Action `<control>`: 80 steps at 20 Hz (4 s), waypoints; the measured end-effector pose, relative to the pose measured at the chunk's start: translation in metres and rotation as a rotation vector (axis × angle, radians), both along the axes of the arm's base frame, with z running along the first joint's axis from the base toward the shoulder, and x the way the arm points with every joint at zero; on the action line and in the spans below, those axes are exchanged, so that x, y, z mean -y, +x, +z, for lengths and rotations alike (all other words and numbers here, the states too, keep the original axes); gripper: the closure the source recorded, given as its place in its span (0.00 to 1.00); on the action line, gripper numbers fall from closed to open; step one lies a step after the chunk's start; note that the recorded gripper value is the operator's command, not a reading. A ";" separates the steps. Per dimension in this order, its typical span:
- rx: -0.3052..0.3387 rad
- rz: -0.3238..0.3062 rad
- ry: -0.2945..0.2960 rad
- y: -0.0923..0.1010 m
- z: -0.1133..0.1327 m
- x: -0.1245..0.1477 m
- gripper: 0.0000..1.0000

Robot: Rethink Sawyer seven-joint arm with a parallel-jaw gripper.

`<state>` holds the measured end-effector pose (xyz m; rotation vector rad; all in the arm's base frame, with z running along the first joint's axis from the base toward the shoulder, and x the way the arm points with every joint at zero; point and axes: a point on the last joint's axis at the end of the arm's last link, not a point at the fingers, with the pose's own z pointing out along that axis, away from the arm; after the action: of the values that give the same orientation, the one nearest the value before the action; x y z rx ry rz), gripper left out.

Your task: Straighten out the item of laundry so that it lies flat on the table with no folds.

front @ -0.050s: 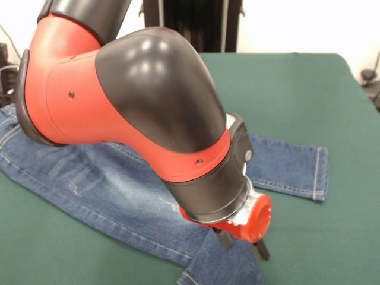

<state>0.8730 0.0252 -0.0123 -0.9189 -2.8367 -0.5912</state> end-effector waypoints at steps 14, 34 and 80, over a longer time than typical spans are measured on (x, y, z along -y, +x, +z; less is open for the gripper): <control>0.007 0.053 -0.107 0.006 0.030 0.000 0.00; 0.005 0.096 -0.290 0.007 0.050 0.030 0.00; -0.047 0.036 -0.125 -0.009 0.021 0.019 0.00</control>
<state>0.8644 0.0064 0.0086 -0.8859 -2.8688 -0.3869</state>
